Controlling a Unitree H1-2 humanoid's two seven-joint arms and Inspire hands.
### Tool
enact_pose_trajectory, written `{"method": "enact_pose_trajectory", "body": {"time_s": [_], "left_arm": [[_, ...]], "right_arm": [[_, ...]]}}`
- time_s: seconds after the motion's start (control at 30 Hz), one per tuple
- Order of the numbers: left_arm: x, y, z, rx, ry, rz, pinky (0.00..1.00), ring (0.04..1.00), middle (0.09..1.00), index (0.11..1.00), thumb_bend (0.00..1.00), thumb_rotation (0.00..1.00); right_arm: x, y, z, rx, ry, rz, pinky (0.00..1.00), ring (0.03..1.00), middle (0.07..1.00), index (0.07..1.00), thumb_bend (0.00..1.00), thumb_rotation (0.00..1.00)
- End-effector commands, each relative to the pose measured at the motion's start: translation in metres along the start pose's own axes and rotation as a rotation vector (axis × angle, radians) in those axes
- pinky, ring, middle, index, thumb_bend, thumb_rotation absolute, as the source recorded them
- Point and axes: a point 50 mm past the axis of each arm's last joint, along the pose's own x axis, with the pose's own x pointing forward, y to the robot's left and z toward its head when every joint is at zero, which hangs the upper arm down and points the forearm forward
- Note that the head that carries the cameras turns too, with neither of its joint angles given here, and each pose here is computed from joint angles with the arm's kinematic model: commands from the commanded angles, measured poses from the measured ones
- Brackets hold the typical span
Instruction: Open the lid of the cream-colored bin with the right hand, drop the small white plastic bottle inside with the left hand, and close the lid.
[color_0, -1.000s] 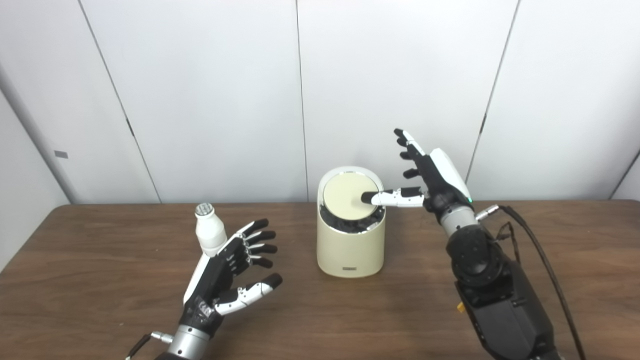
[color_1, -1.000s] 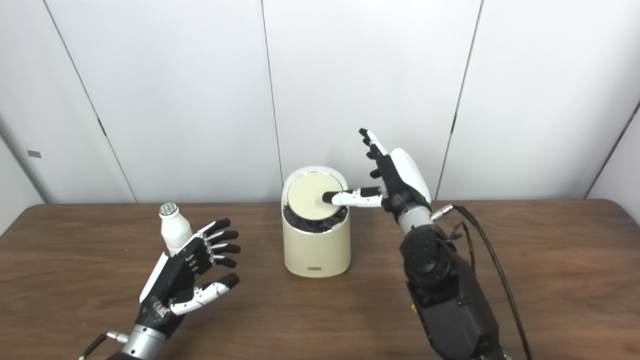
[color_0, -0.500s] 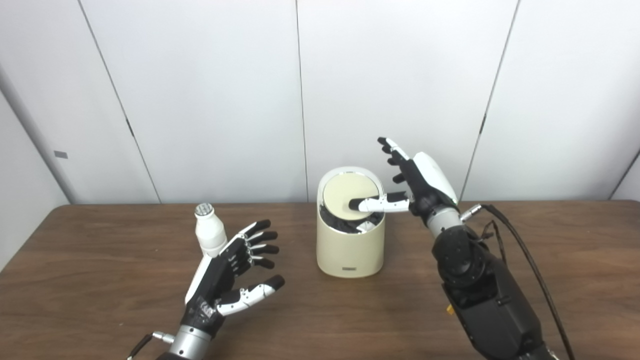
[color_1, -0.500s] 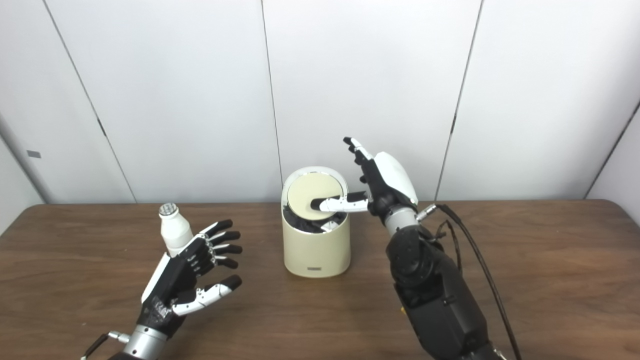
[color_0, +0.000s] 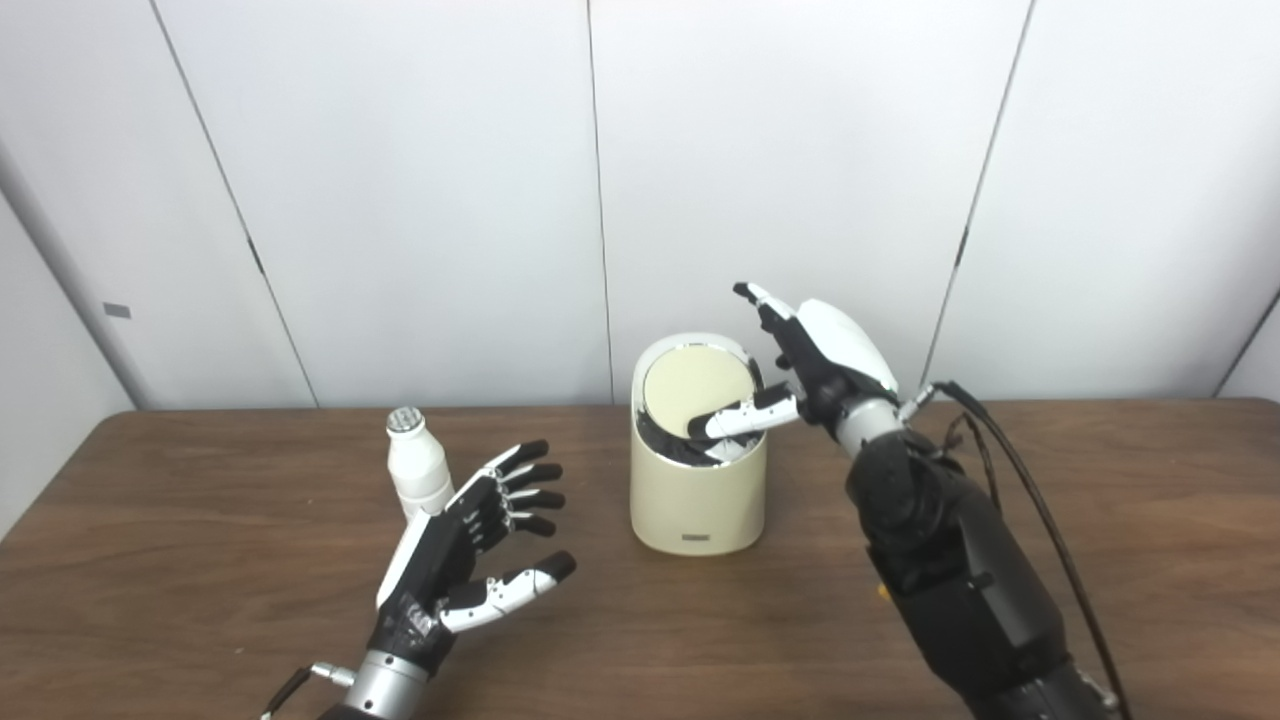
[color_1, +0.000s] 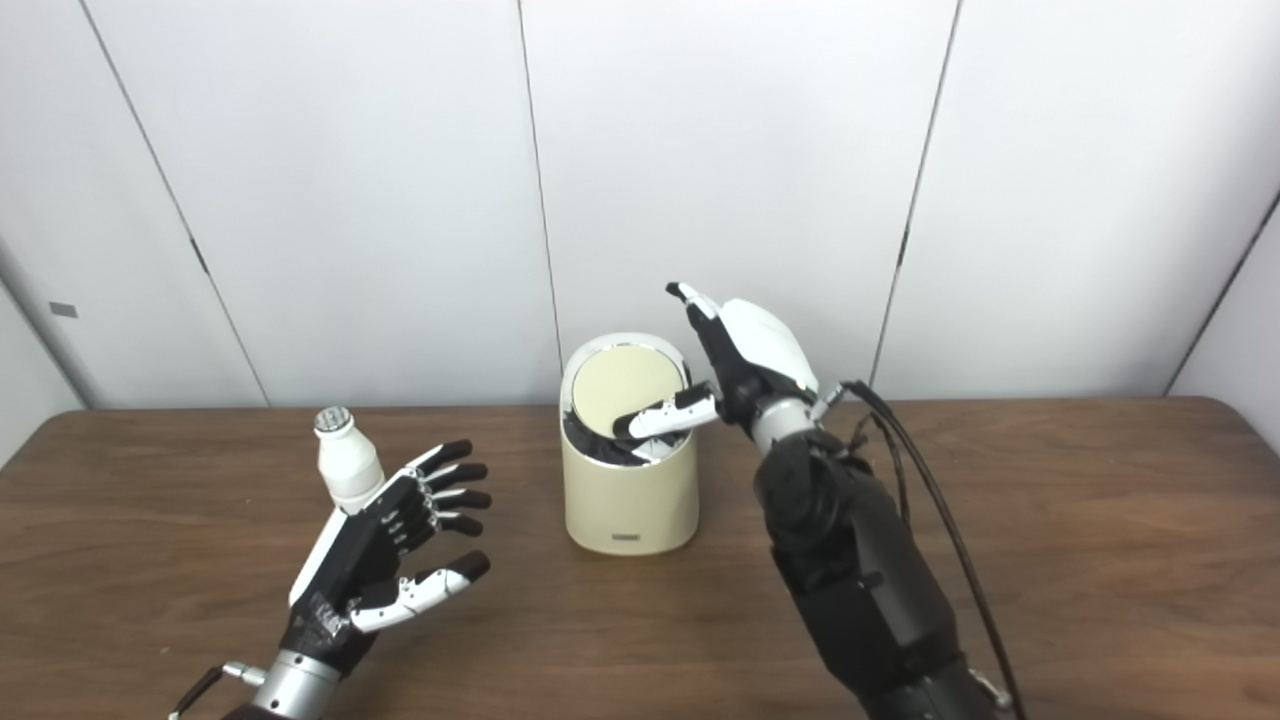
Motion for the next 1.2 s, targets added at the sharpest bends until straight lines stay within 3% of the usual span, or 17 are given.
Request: {"method": "enact_pose_trajectory", "body": {"time_s": [0.0,0.23,0.37,0.53,0.67,0.87,1.07,1.17], "left_arm": [[0.014,0.003,0.018,0.022,-0.091,-0.003,0.64,0.738,0.813,0.884,0.7,0.19],[0.013,0.003,0.019,0.022,-0.088,-0.005,0.64,0.74,0.811,0.879,0.71,0.22],[0.012,0.004,0.019,0.021,-0.084,-0.008,0.65,0.745,0.812,0.877,0.71,0.22],[0.013,0.004,0.019,0.019,-0.083,-0.01,0.65,0.746,0.815,0.876,0.71,0.21],[0.013,0.004,0.019,0.011,-0.081,-0.008,0.65,0.744,0.814,0.873,0.7,0.19],[0.014,0.003,0.018,0.014,-0.082,-0.012,0.64,0.743,0.812,0.873,0.7,0.2],[0.015,0.001,0.018,0.017,-0.084,-0.009,0.64,0.741,0.81,0.871,0.7,0.2],[0.016,0.001,0.018,0.024,-0.086,-0.007,0.63,0.738,0.81,0.872,0.71,0.2]], "right_arm": [[0.004,-0.015,0.004,-0.065,0.021,-0.017,0.68,0.878,0.953,0.929,0.79,0.08],[0.005,-0.017,0.003,-0.042,0.07,-0.006,0.68,0.878,0.94,0.921,0.76,0.12],[0.011,-0.017,-0.001,0.085,0.134,-0.012,0.77,0.894,0.94,0.927,0.72,0.15],[0.021,-0.018,-0.011,0.32,0.246,0.023,0.97,0.992,0.997,0.96,0.67,0.1],[0.021,-0.018,-0.014,0.374,0.277,0.03,1.0,1.0,1.0,0.965,0.67,0.05],[0.012,-0.029,-0.01,0.441,0.232,0.022,0.9,0.969,0.997,0.966,0.67,0.07],[-0.009,-0.048,-0.014,0.534,0.158,-0.018,0.96,0.969,0.979,0.97,0.67,0.14],[-0.028,-0.049,-0.029,0.631,0.118,-0.028,0.87,0.925,0.969,0.963,0.67,0.19]]}}
